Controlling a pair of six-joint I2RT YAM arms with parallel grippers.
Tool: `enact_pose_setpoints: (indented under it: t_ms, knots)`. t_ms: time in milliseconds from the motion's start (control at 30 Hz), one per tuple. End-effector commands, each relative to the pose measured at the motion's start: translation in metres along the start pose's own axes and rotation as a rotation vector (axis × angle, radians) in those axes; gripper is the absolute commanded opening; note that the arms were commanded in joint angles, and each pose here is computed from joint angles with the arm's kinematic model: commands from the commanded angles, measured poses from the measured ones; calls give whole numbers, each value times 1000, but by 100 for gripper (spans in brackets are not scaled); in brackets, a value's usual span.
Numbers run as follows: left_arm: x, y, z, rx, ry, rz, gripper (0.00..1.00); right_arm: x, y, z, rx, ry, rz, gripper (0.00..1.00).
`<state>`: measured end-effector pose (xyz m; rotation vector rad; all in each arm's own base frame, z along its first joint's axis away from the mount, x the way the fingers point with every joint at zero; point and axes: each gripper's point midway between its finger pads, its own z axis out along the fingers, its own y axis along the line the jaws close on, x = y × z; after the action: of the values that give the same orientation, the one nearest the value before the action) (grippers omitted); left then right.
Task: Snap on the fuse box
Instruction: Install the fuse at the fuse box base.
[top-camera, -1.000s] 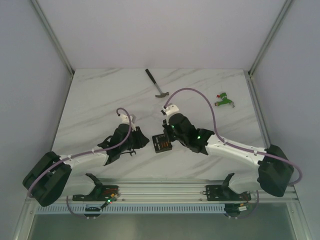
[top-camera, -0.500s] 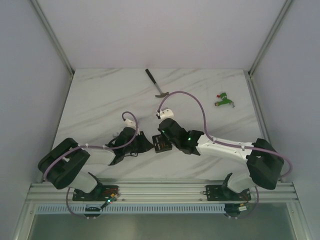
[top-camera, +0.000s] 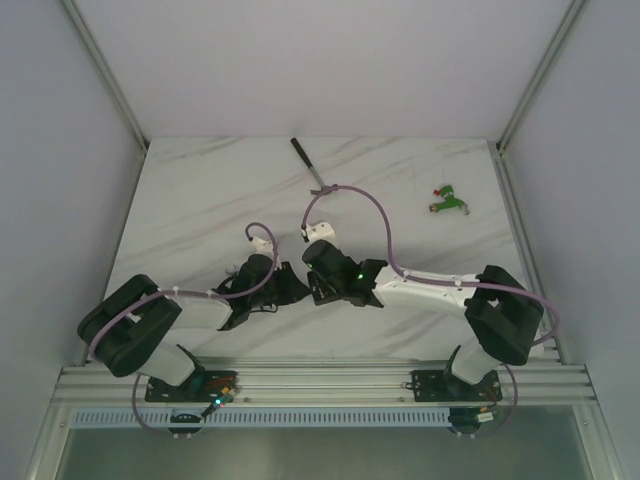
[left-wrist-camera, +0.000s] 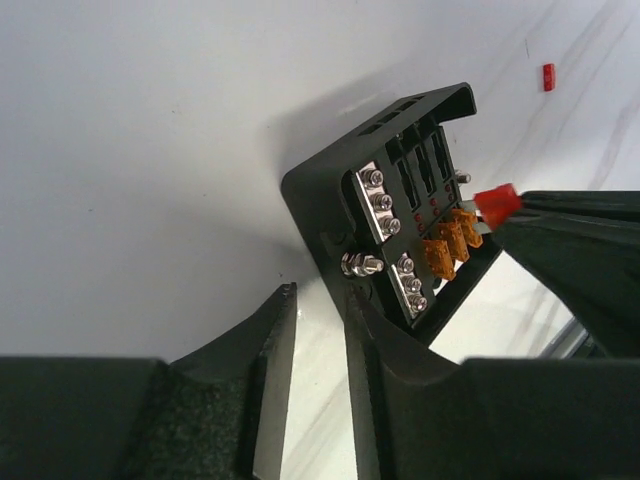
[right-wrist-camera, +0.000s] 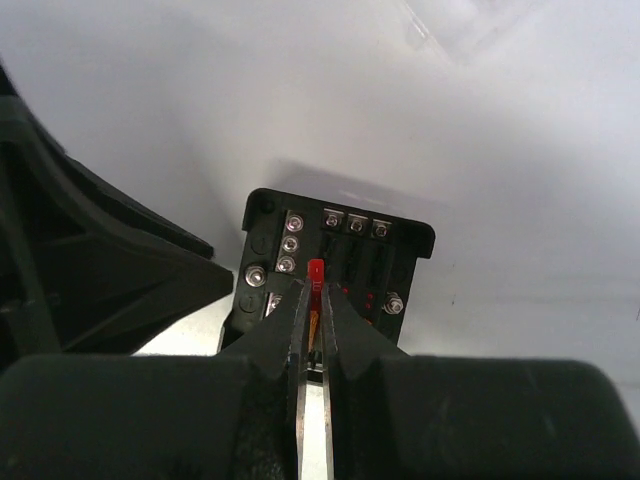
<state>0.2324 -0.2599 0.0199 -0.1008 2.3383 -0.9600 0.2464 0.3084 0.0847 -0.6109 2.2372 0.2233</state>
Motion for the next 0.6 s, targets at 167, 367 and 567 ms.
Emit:
enact_pose_setpoints:
  t_ms: [167, 367, 567]
  knots:
    - [-30, 13, -25, -125, -108, 108, 55, -1, -6, 10, 87, -1, -3, 0]
    - [-59, 24, -43, -205, -216, 188, 75, 0, -6, 16, 97, -6, 9, 0]
    - [-84, 41, -61, -314, -322, 247, 97, 2, -3, 20, 111, -15, 31, 0]
